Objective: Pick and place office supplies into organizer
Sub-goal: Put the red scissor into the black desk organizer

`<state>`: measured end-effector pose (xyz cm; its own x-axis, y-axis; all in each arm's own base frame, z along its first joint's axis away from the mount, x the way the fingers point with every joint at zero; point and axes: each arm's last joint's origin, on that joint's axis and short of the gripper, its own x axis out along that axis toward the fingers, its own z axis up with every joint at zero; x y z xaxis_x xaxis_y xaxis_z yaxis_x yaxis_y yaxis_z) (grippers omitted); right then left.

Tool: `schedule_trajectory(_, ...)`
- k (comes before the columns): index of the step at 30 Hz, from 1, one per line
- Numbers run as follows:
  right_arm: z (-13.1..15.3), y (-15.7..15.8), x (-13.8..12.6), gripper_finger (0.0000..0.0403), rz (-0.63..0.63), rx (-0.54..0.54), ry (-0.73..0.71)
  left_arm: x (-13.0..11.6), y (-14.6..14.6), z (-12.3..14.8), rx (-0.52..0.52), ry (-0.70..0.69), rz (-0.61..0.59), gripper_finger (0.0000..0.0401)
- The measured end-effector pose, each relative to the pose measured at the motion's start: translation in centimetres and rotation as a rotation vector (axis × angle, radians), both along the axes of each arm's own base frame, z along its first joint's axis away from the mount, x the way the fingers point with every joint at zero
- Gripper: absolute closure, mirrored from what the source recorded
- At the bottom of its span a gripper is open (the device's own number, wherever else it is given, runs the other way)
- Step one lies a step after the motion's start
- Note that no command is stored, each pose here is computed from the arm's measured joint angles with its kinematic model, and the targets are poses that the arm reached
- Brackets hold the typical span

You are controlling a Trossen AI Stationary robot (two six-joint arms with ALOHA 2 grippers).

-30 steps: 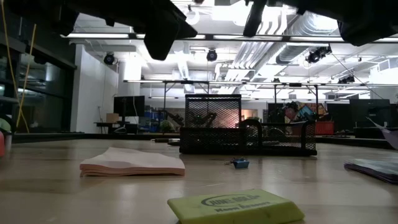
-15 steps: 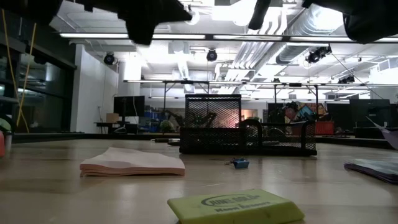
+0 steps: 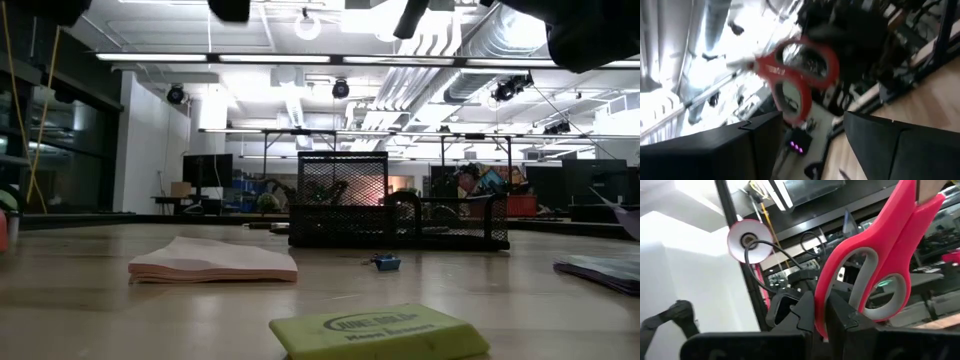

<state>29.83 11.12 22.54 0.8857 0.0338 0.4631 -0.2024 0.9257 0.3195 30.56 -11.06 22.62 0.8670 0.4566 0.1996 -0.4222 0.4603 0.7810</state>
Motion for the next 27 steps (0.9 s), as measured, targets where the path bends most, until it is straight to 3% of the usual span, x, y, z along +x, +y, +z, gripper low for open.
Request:
schedule_trajectory(7, 0.5, 0.1, 0.2, 0.0399, 0.048, 0.014, -0.022, 1.1, -1.0, 1.1, 0.058, 0.036, -0.073, 0.0199)
schedule_trajectory(11, 1.4, 0.4, 0.7, 0.0399, 0.086, 0.002, -0.057, 1.4, -1.1, 1.1, 0.025, 0.049, -0.08, 0.0199)
schedule_trajectory(27, 1.6, 0.7, 1.2, 0.04, 0.028, -0.025, -0.03, 0.7, -1.8, 1.4, 0.0, 0.049, 0.041, 0.0199)
